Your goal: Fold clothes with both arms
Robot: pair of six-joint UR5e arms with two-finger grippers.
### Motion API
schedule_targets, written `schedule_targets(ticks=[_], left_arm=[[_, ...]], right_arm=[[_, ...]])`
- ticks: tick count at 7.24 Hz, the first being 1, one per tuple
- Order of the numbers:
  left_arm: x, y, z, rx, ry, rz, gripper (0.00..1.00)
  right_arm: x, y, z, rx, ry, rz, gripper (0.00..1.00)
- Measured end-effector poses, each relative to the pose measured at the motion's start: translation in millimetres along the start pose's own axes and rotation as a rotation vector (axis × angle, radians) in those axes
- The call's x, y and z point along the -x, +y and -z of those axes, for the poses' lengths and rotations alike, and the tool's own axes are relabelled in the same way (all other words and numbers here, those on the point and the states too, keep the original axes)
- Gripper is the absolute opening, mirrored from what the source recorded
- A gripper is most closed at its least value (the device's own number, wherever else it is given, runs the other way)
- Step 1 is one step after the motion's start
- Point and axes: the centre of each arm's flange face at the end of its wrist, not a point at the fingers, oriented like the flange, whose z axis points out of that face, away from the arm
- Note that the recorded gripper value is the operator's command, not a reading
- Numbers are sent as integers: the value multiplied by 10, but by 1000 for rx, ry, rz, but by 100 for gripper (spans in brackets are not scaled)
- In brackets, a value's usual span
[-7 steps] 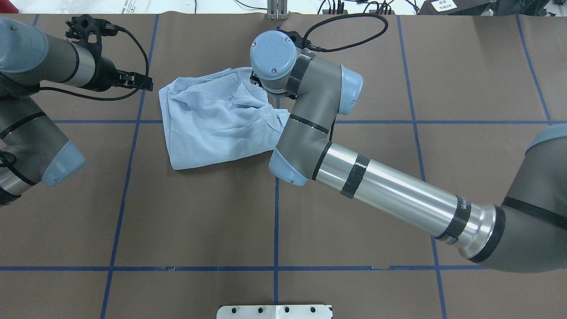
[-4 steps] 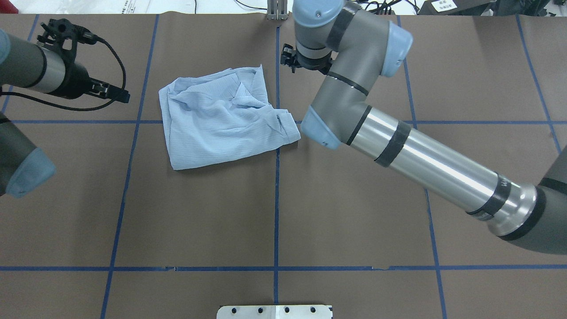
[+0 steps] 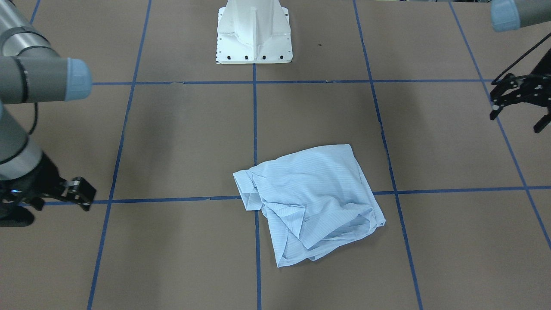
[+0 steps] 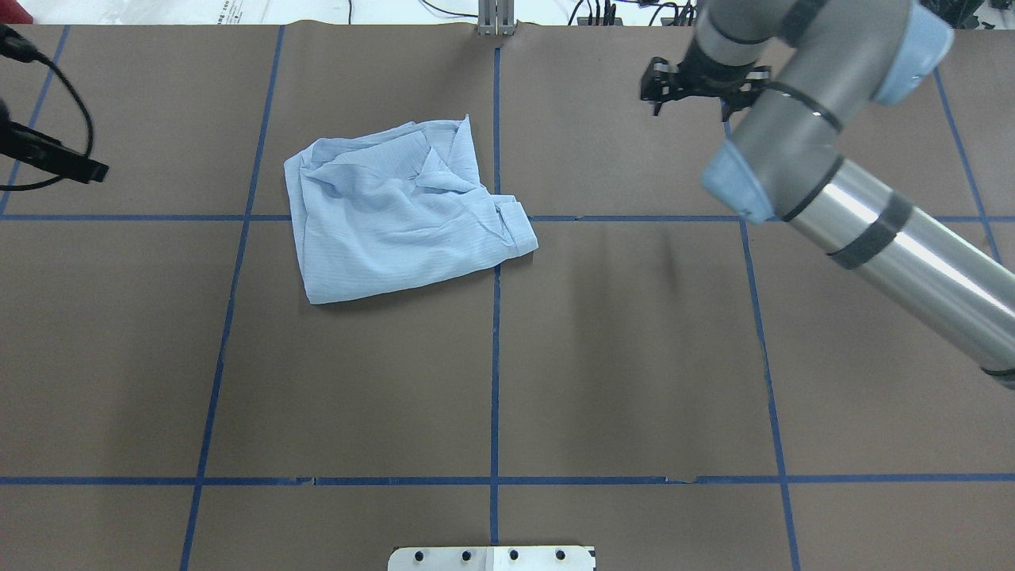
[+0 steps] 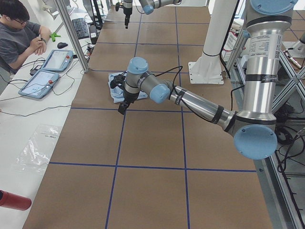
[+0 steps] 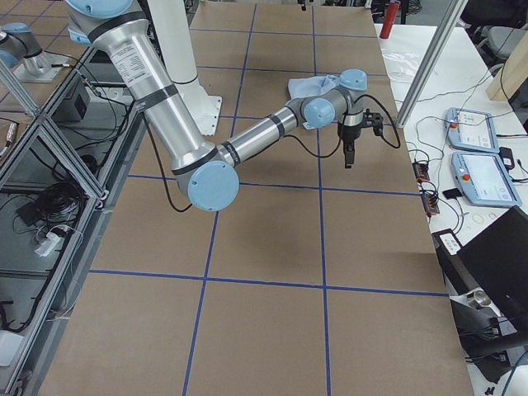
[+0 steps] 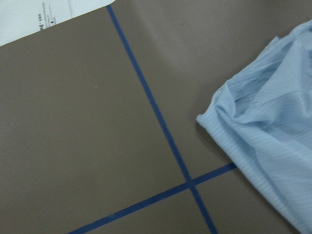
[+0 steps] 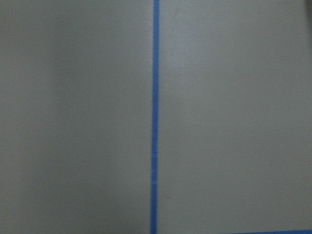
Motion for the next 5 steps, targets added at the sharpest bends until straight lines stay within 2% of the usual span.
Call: schedule_targets(ticks=[2, 3, 5], left_arm=[[495, 443, 104, 25, -42, 78, 100], [684, 593, 173, 26, -63, 120, 100], [795, 697, 185, 43, -71, 158, 100]], right_arm=[[-1347, 294, 27, 46, -8, 66, 100], [-1950, 583, 19, 68, -11, 59, 100], [-2476, 1020, 133, 71, -16, 34, 100]])
